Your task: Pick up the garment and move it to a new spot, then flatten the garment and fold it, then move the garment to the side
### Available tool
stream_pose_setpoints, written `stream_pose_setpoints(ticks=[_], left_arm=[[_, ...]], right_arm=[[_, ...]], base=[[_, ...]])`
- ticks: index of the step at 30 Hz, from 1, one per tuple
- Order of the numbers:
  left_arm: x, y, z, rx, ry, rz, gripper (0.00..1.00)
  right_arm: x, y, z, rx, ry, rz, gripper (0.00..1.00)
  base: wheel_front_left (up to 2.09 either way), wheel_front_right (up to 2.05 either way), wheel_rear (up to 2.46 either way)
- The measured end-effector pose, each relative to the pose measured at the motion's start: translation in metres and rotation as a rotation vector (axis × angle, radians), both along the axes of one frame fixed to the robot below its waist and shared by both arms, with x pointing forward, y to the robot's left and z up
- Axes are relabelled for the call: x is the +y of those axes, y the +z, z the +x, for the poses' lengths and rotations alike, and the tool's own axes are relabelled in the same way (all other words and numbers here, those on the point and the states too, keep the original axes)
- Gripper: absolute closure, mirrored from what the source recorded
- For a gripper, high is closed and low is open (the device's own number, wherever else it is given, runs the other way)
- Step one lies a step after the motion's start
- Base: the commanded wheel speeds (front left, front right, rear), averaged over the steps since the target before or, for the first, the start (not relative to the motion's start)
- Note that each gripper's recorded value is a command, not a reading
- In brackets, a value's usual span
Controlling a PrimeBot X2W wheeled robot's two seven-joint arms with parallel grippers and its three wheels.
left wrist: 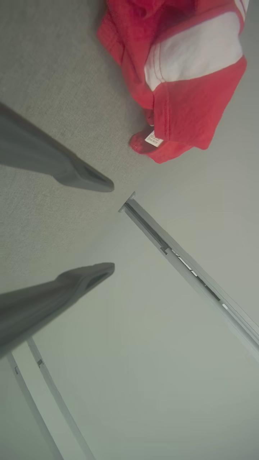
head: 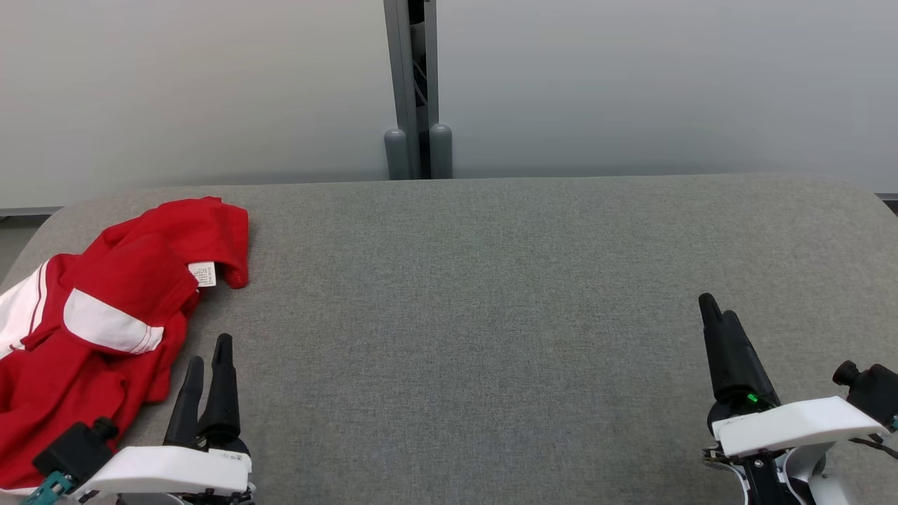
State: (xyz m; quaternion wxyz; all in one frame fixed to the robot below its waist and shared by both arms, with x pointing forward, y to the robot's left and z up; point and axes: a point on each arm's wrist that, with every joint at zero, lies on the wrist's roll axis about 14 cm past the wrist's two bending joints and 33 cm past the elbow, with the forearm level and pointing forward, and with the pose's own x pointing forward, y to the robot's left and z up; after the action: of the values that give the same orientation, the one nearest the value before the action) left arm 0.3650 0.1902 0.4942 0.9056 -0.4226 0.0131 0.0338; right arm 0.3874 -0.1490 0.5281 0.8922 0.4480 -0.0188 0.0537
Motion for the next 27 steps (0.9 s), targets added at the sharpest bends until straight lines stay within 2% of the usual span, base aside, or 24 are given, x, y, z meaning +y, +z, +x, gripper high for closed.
stream_pose_setpoints(ticks=[7,27], left_arm=[[-0.004,-0.003,-0.001,0.01,-0.016,0.139,0.0],[-0.009,-0.008,-0.008,0.011,-0.036,0.384,0.0]], right_arm=[[0.007,0.0,-0.004,-0.021,0.016,-0.153,0.0],[0.008,0.0,-0.01,-0.066,0.004,-0.396,0.0]], base=[[0.0,0.0,0.0],[0.0,0.0,0.0]])
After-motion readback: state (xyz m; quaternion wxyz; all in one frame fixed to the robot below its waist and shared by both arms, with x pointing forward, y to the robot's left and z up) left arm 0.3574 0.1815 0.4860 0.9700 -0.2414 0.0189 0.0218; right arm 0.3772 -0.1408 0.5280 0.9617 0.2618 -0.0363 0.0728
